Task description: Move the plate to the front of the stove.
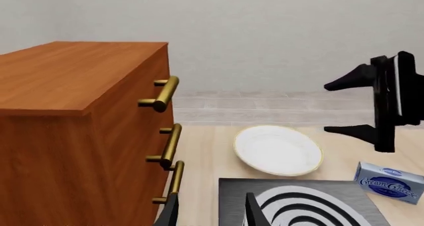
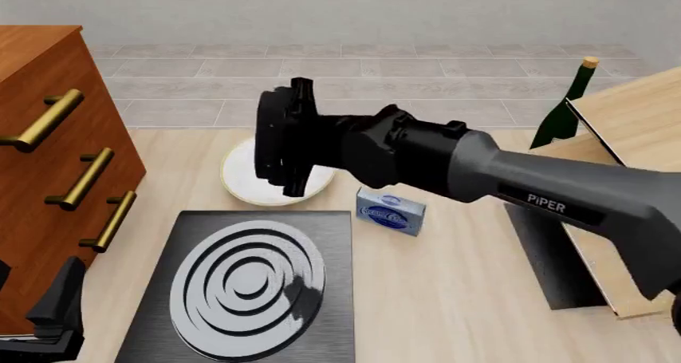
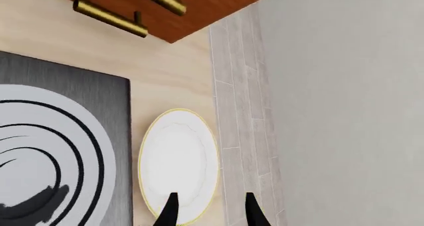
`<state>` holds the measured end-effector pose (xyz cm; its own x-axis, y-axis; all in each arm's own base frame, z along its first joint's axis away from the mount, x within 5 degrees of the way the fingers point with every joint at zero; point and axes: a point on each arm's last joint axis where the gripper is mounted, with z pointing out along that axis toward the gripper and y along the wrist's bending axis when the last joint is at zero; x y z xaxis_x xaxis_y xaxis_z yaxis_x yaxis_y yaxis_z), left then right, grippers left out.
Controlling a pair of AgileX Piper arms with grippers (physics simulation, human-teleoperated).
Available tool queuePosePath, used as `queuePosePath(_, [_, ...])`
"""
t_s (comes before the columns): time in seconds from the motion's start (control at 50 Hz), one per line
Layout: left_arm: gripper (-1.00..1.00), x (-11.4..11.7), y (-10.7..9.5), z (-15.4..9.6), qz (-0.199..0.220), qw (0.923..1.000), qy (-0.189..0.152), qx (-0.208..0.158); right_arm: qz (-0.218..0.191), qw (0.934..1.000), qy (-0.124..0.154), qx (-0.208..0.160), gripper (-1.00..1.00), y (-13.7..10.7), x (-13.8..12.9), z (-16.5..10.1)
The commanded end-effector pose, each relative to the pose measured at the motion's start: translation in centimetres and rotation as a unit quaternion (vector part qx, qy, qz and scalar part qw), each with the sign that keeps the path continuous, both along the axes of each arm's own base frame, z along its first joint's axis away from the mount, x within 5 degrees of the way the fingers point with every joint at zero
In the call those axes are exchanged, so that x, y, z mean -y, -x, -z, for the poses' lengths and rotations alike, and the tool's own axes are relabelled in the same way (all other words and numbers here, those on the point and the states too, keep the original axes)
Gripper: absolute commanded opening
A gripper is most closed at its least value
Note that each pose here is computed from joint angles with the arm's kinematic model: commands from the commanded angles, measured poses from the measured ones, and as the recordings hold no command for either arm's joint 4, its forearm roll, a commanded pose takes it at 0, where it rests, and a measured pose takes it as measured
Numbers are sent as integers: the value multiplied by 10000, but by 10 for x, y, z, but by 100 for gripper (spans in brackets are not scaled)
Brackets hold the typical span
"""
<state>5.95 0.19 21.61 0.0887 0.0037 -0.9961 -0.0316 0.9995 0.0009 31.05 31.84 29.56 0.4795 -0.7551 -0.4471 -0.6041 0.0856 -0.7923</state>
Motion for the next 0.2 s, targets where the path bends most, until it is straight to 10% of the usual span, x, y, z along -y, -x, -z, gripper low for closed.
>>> queuePosePath(0.02, [100, -2, -1, 0, -129, 9999, 25, -37, -200, 9992, 1, 353, 100, 44, 36, -27])
queuePosePath(0.2, [100, -2, -1, 1, -130, 9999, 29, -44, -407, 9975, 50, 570, 100, 72, 52, -32])
